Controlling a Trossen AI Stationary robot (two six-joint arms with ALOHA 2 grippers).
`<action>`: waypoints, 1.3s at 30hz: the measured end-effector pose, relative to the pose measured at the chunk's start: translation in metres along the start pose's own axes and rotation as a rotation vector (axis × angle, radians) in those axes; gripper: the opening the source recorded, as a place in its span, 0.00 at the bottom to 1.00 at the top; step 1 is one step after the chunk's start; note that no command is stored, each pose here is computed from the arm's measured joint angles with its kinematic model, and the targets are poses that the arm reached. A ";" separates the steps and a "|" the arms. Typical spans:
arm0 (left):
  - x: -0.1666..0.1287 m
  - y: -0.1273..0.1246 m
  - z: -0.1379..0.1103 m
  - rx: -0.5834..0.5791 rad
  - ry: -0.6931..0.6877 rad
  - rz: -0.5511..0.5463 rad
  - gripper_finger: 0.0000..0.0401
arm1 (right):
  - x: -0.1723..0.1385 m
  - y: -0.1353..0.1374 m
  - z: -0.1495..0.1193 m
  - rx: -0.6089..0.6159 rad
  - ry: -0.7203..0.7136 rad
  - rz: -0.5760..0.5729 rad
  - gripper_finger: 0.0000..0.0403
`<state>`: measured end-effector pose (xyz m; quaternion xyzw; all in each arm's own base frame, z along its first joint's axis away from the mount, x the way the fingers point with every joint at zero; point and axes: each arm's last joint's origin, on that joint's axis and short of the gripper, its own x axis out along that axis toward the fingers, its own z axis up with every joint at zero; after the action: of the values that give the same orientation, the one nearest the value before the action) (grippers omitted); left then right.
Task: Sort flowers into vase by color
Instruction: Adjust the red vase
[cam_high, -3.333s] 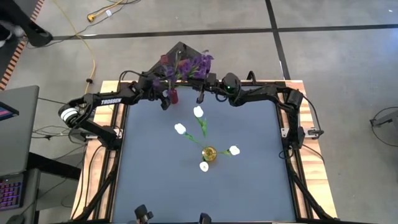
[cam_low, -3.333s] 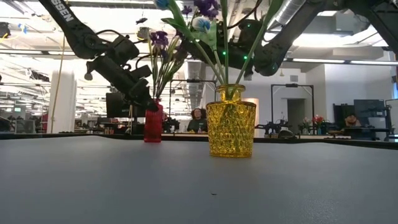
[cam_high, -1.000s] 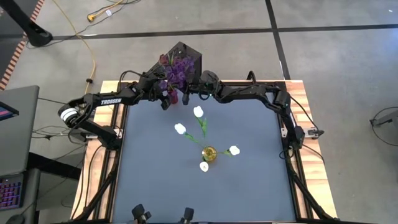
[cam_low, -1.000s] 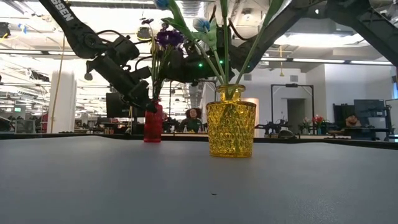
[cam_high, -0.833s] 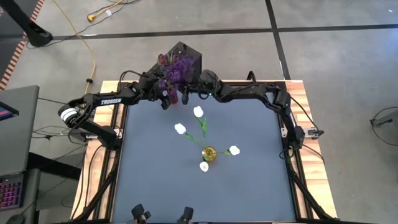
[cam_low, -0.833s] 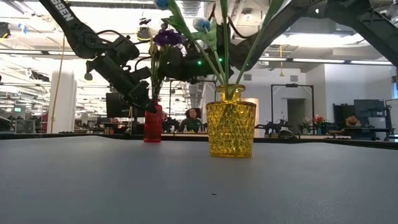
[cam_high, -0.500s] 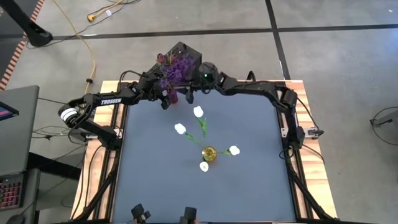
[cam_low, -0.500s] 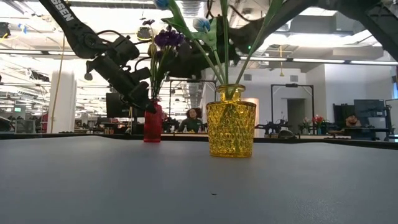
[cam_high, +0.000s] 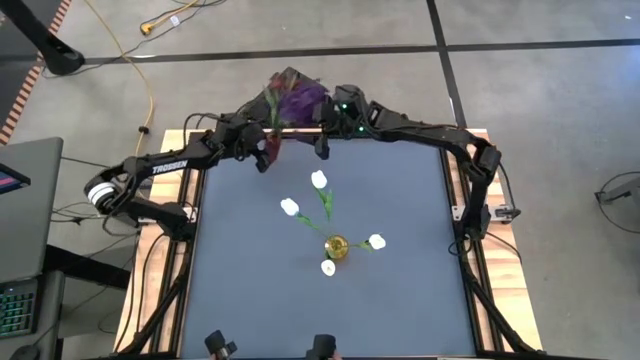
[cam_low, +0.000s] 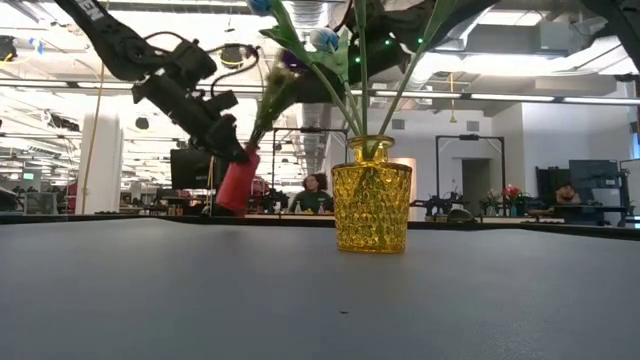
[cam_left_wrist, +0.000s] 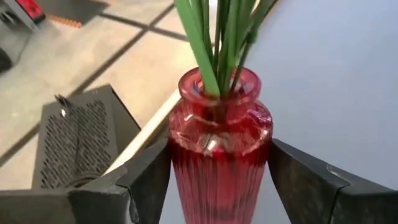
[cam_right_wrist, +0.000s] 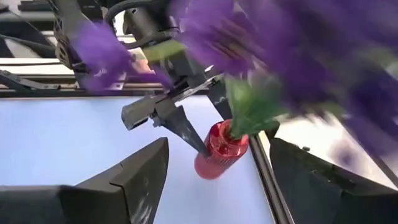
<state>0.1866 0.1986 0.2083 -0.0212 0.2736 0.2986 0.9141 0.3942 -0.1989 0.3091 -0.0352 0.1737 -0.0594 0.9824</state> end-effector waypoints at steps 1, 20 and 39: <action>-0.003 0.000 0.002 0.002 -0.012 0.002 0.61 | -0.001 0.000 0.001 -0.001 -0.003 0.000 0.76; 0.019 -0.040 -0.073 0.010 0.201 -0.210 0.26 | 0.006 0.037 -0.013 0.071 0.203 0.106 0.76; 0.013 -0.044 -0.010 0.039 0.418 -0.221 0.65 | -0.007 0.059 0.004 0.125 0.192 0.130 0.76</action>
<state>0.2152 0.1676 0.1872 -0.0947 0.4585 0.1804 0.8650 0.3955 -0.1391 0.3097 0.0431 0.2649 -0.0092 0.9633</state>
